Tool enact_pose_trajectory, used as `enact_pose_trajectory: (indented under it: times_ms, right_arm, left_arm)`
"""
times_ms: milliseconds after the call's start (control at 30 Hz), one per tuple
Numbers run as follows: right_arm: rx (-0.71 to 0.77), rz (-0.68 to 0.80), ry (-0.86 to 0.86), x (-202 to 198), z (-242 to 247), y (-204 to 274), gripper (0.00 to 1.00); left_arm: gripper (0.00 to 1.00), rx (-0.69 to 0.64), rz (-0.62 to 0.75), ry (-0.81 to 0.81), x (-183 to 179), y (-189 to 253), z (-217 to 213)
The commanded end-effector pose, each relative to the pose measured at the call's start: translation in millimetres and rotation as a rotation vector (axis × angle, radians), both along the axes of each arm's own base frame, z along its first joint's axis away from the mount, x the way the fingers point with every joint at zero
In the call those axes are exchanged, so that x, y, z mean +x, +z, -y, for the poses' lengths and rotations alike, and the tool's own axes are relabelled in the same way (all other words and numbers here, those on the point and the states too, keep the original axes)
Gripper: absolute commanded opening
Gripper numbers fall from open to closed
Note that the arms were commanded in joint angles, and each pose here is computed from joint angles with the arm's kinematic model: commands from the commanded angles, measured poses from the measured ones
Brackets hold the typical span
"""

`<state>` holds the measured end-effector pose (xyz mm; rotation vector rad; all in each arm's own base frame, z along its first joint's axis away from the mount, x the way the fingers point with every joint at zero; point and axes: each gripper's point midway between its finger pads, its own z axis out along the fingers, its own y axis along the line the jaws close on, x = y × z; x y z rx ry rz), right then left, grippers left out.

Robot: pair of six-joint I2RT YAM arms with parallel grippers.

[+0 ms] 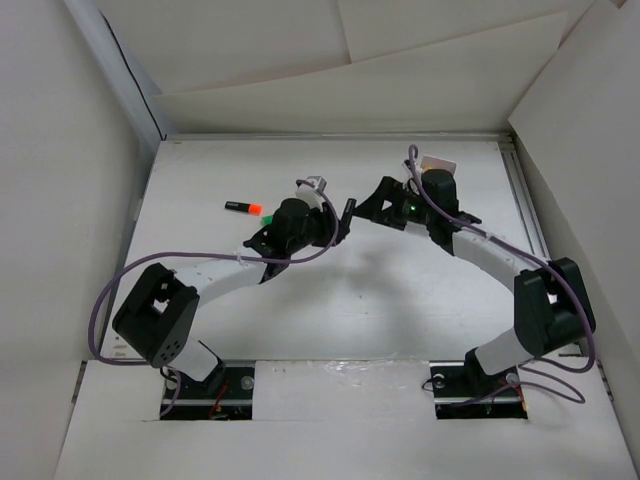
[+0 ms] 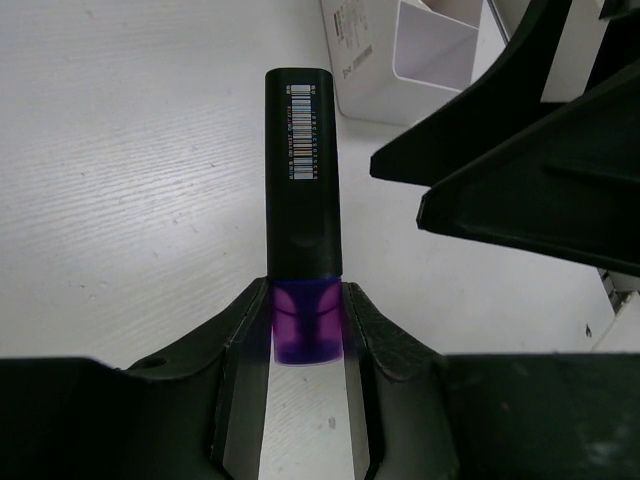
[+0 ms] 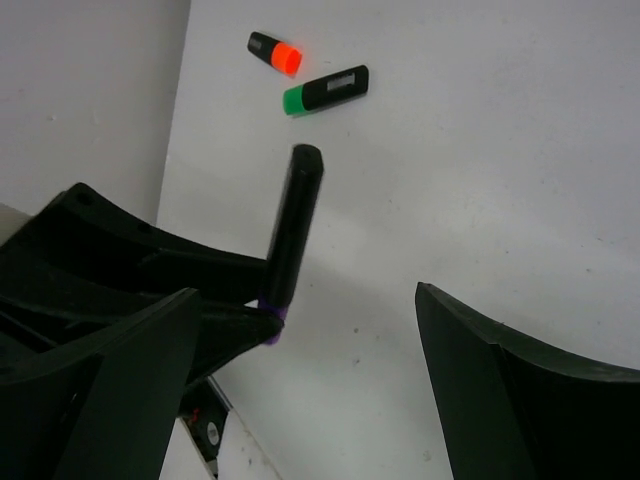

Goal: Sort the stationery into containers
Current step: Pick up the stationery from the center of the board.

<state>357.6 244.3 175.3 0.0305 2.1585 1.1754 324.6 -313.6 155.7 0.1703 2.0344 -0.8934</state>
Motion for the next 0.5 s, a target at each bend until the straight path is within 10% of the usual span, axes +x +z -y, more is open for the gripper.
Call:
enact_pose_trajectory:
  times_ms: [0, 467]
  right_arm:
    - [0.054, 0.121, 0.011, 16.9, -12.9, 38.3, 0.93]
    - [0.066, 0.086, 0.008, 32.5, -26.8, 26.6, 0.38]
  left_arm:
    - [0.06, -0.072, 0.074, -0.061, -6.6, 30.1, 6.7]
    - [0.07, -0.073, 0.122, -0.146, -27.8, 44.7, 23.4]
